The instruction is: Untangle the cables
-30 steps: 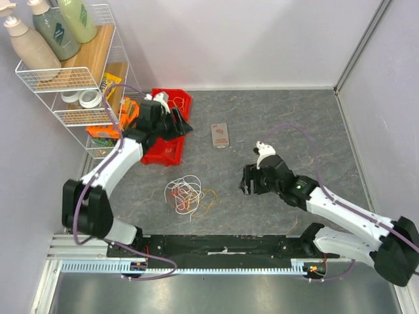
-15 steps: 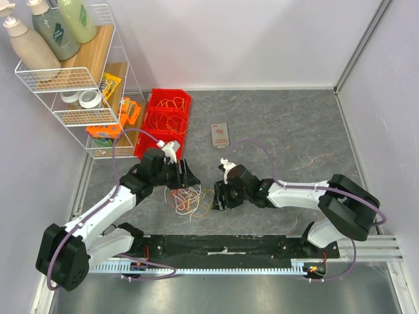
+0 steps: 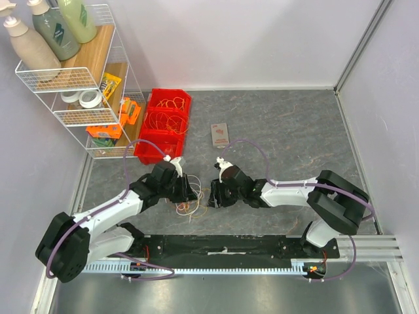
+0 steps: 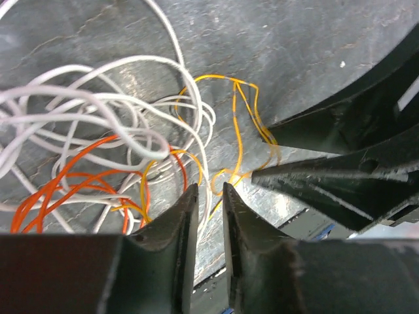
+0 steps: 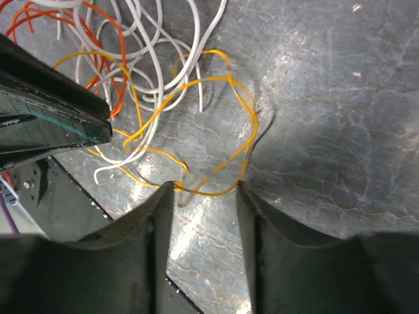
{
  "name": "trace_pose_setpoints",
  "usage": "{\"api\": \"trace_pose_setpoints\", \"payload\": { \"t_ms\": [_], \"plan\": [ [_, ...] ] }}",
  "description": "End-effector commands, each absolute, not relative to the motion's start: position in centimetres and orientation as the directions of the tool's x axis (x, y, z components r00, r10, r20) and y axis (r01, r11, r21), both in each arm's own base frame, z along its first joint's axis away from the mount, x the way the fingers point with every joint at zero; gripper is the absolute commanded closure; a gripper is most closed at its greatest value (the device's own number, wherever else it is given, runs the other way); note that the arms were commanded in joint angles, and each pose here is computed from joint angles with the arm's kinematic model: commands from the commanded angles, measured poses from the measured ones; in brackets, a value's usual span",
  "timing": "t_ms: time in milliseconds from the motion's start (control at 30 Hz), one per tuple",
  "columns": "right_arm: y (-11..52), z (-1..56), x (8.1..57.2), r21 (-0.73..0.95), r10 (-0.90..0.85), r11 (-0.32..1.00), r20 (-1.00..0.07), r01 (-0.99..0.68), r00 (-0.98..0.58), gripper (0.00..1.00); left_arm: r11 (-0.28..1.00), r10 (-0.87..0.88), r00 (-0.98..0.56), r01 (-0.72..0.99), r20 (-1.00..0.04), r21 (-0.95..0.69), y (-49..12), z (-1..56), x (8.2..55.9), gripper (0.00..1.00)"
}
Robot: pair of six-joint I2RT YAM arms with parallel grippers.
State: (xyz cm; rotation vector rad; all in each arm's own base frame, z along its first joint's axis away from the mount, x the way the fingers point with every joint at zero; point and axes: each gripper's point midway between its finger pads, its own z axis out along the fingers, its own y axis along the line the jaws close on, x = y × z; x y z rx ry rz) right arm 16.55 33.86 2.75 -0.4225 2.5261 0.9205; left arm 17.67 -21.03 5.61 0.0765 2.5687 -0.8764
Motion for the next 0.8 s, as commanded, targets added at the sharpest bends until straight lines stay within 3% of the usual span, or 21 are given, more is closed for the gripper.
{"api": "trace_pose_setpoints", "payload": {
  "t_ms": [0,100,233,267,467,767],
  "plan": [
    [34.7,3.3,18.6,0.511,-0.086,0.762,-0.529,-0.398,-0.844,0.53,0.826,-0.147,-0.882,0.14,-0.448,-0.546,-20.1,5.3,18.5,0.76],
    [34.1,3.1,19.2,0.48,-0.073,0.789,-0.546,-0.384,-0.834,0.74,0.859,-0.163,-0.878,0.099,-0.451,-0.503,-19.0,4.5,18.7,0.84],
    [32.7,4.8,20.3,0.434,-0.043,0.816,-0.613,-0.382,-0.789,0.98,0.876,-0.174,-0.873,0.074,-0.456,-0.476,-18.4,3.8,18.9,0.84],
    [32.2,5.5,20.7,0.418,-0.034,0.825,-0.634,-0.38,-0.772,1.0,0.88,-0.18,-0.871,0.066,-0.457,-0.471,-18.2,3.7,19.0,0.84],
    [27.0,10.9,21.9,0.313,0.011,0.884,-0.755,-0.347,-0.656,1.0,0.923,-0.191,-0.889,-0.019,-0.415,-0.385,-17.1,1.8,19.4,0.97],
    [16.2,25.2,22.1,0.259,0.171,0.943,-0.915,-0.207,-0.365,1.0,0.938,-0.202,-0.889,-0.055,-0.412,-0.343,-16.5,1.0,19.8,0.97]
  ]
}}
